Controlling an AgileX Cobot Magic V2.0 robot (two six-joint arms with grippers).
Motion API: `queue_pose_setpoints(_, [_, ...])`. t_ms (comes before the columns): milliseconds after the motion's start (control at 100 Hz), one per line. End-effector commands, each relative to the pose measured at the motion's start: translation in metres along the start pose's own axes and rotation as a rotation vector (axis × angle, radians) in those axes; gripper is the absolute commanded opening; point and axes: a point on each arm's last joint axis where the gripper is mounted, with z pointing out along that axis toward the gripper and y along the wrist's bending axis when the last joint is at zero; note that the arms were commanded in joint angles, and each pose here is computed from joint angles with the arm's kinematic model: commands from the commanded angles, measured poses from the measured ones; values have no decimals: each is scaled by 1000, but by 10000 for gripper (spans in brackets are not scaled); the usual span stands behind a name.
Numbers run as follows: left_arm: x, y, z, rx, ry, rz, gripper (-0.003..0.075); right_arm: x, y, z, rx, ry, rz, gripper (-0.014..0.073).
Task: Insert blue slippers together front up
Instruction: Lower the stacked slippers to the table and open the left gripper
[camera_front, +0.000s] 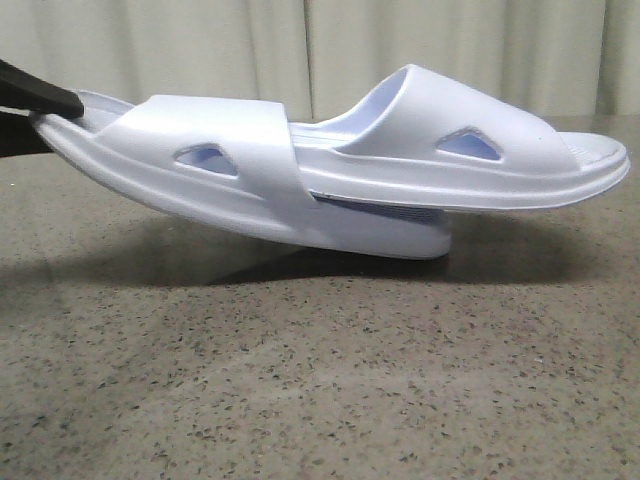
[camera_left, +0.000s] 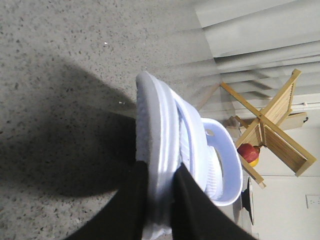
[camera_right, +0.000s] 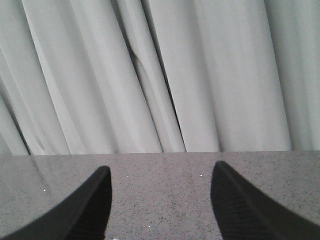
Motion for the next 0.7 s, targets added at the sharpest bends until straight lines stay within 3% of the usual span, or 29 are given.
queue_pose_setpoints(0, [-6,-15,1,79,-20,-21,16,-11,2,-1,-5,-30,-19,377])
queue_pose_setpoints(110, [-6,-11,1,43,-27,33,24,-10,3,-1,-17,-25,-20,377])
queue_pose_setpoints(210, [-7,-11,2,41,-27,62,88,-10,3,-1,-18,-24,-20,377])
queue_pose_setpoints(520, [-8,-9,2,18,-48,75,491,-10,3,-1,-18,-24,-20,377])
queue_pose_setpoints(690, [-16,-2,1,-67,-125,144,521,-10,4,-1,-22,-22,-20,377])
